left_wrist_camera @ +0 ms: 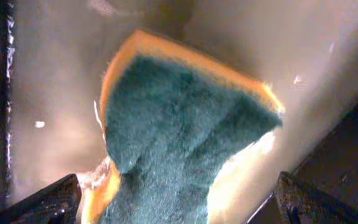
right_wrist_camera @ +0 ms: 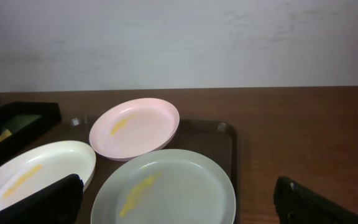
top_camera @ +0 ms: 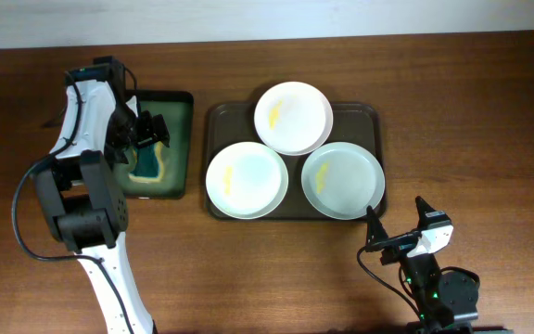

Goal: Clean dirty plates on tray and stack at the side

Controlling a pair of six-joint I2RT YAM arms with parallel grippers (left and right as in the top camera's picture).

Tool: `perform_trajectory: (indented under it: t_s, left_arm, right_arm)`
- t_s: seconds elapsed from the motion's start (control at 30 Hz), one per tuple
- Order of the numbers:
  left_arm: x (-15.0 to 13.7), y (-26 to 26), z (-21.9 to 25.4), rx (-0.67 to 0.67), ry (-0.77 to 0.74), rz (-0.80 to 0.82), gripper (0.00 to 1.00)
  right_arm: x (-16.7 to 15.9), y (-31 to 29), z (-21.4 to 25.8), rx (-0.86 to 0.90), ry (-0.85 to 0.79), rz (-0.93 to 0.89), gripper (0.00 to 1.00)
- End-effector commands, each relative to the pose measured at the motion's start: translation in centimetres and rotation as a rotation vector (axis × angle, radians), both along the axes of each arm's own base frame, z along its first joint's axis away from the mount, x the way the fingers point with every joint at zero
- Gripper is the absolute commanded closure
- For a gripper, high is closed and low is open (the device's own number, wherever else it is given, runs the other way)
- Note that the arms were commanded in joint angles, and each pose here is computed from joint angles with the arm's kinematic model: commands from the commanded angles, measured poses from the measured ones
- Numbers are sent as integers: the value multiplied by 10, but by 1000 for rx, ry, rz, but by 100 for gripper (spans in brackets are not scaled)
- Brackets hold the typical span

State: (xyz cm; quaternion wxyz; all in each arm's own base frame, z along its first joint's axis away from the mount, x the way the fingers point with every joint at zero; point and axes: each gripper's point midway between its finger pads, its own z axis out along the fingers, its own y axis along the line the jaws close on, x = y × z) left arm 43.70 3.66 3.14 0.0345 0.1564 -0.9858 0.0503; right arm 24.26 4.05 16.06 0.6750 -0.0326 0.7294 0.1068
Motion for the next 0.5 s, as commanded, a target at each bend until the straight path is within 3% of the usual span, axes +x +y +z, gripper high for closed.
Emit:
perform_trajectory:
  t_s: [0.0, 0.13, 0.47]
  left_arm:
    - [-17, 3, -2, 5, 70, -89, 2]
    - [-34, 4, 0, 13, 139, -92, 5]
    - [-39, 14, -2, 68, 165, -112, 11]
  right_arm:
    - [0, -3, -3, -1, 5, -13, 2]
    - [0, -3, -3, -1, 5, -13, 2]
    - [0, -3, -3, -1, 4, -13, 2]
